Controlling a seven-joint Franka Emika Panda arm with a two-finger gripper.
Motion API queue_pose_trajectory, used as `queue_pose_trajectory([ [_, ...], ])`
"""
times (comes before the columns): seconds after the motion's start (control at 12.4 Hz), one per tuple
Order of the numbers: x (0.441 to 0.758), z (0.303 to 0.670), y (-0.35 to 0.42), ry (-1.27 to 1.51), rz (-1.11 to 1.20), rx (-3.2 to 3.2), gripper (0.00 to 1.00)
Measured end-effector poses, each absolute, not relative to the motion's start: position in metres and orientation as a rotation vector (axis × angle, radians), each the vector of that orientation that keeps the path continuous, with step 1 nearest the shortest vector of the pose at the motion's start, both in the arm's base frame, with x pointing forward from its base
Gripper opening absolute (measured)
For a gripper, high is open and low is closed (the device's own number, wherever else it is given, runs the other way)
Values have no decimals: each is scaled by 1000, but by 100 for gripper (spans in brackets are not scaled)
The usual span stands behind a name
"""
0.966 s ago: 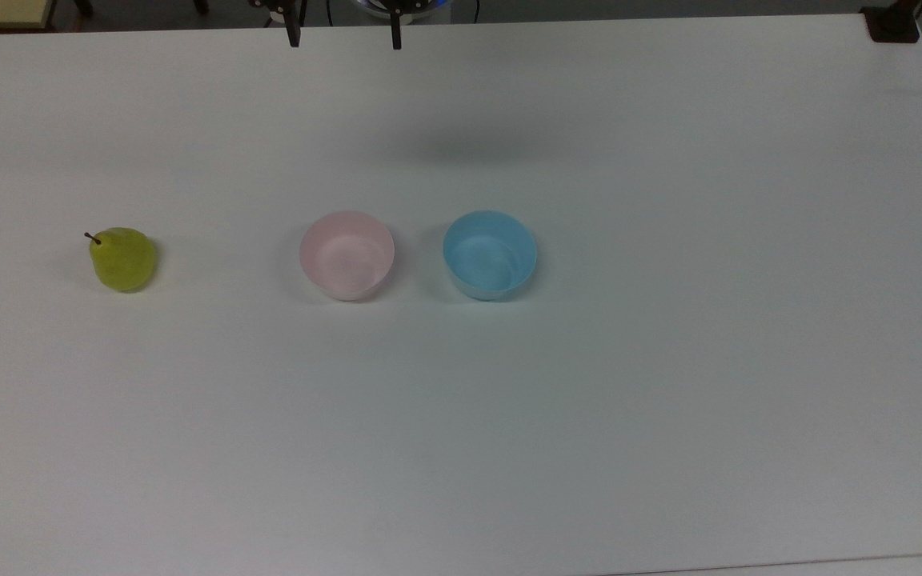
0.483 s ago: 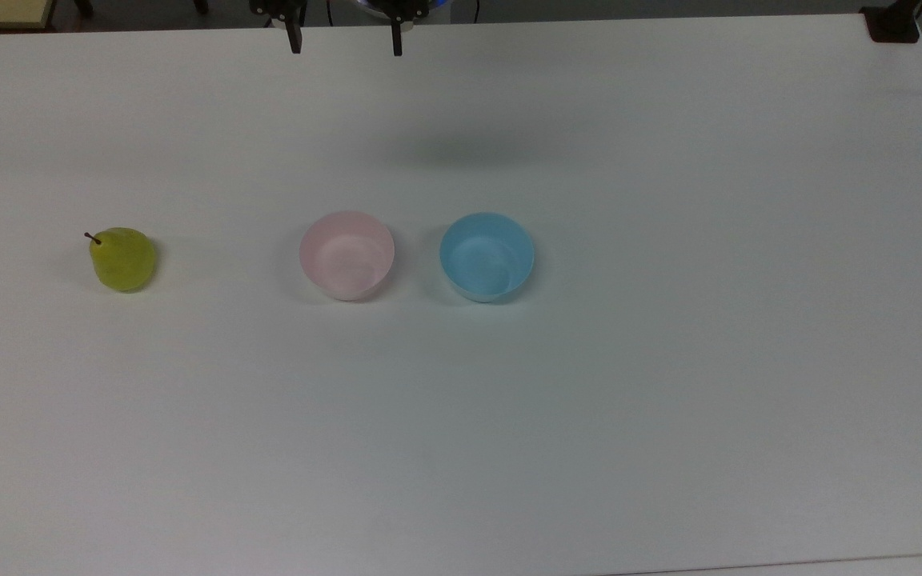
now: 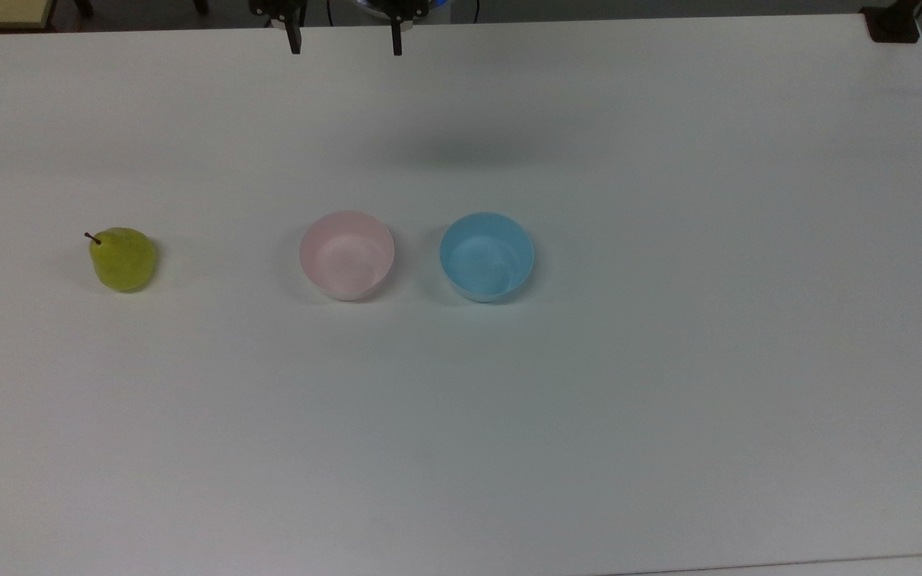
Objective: Place the pear in the bowl
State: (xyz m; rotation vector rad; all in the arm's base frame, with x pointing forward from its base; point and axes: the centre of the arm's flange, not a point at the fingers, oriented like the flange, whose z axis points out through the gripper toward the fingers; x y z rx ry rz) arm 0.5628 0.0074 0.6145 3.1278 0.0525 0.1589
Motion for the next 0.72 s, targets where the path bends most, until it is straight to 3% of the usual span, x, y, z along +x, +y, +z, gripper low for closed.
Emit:
queue_pose_trajectory([
  [0.32,569,600,-32,369,112,3091,100],
  [0.72,596,568,-116,351,66,3034,100],
])
